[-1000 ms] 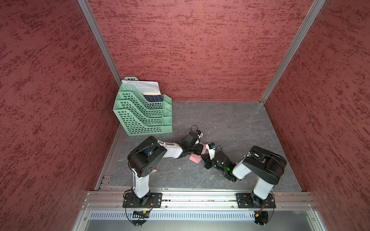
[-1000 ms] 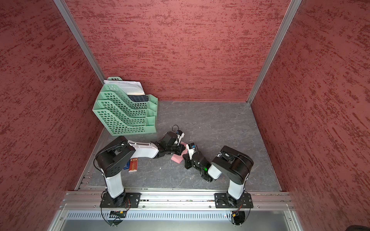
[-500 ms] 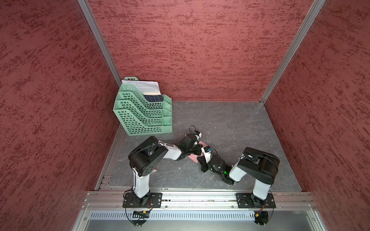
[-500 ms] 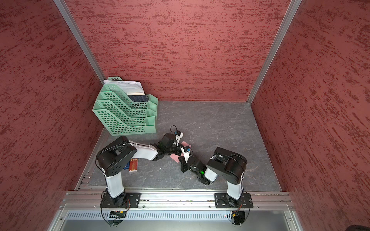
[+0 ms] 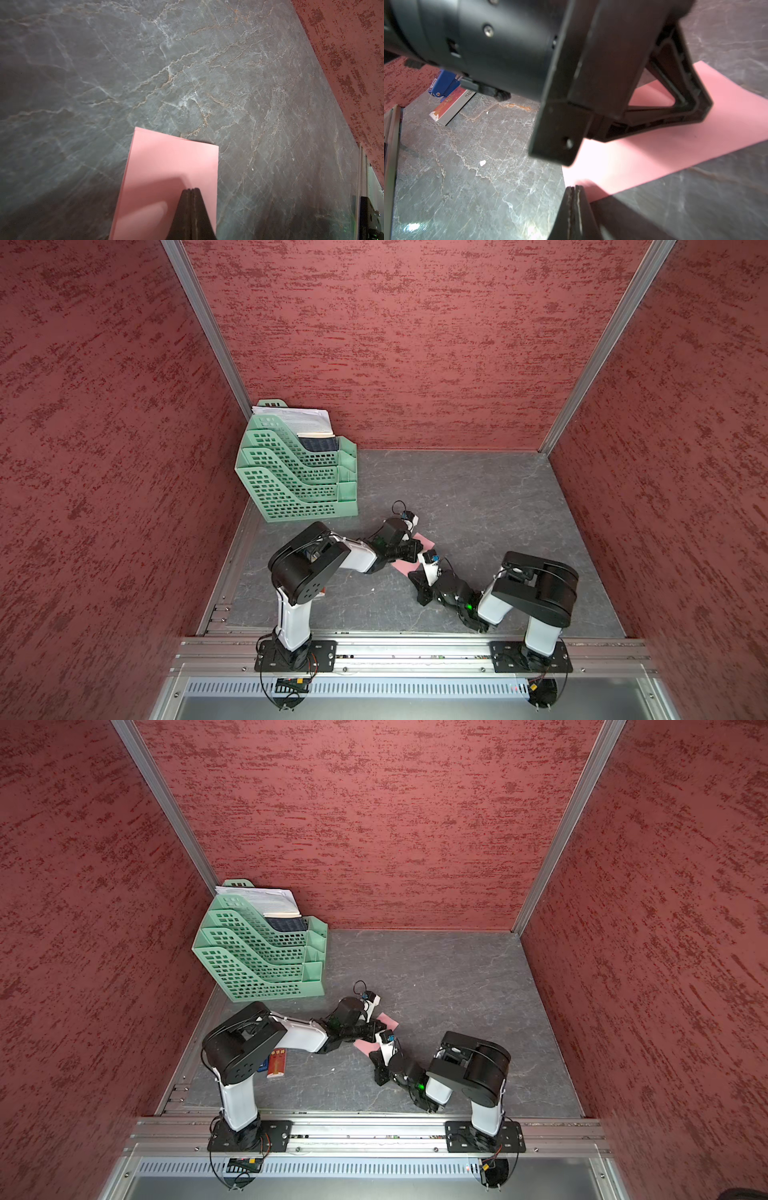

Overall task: Fold the square paper along the opposite sides
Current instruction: Smooth out the paper at the center of the board.

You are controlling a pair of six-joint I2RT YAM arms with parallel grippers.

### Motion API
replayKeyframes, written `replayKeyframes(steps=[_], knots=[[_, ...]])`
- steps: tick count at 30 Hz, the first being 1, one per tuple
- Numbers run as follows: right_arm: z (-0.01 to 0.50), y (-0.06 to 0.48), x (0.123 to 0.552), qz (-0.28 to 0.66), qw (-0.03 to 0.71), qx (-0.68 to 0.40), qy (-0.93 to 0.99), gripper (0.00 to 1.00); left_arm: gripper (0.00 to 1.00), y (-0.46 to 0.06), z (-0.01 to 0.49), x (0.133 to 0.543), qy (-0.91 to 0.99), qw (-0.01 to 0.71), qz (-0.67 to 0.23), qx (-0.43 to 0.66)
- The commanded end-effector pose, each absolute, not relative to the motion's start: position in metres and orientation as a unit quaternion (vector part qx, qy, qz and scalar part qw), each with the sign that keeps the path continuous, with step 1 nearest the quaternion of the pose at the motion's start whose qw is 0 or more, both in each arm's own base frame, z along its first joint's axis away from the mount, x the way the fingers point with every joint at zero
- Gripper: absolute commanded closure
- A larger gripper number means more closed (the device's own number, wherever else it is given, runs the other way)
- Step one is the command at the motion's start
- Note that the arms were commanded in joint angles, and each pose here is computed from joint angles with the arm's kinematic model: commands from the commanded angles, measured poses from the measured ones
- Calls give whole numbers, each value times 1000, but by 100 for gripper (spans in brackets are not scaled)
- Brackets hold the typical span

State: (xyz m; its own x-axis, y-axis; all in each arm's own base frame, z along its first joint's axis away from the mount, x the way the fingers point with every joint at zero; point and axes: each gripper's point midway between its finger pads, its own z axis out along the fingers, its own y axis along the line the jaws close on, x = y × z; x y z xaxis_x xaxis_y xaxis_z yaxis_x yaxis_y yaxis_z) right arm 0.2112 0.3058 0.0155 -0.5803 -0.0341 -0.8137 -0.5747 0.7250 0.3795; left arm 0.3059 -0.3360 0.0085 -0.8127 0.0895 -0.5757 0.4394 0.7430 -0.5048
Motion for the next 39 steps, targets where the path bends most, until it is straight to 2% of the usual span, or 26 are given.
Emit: replayKeyframes(steps=[1,7,15,26,39], knots=[[-43,280,173,264,320,-225,882,100,100,-243,-105,239,977,97,-147,117],[-23,284,172,284,337,-228,868,100,100,-243,-106,238,978,95,-146,118],[60,272,209,280,439,-207,828,100,100,-243,-107,237,978,91,-146,119],[54,274,253,278,450,-195,826,100,100,-243,-106,236,978,88,-146,119],[24,289,262,292,426,-201,833,100,100,-243,-108,234,979,84,-145,121]])
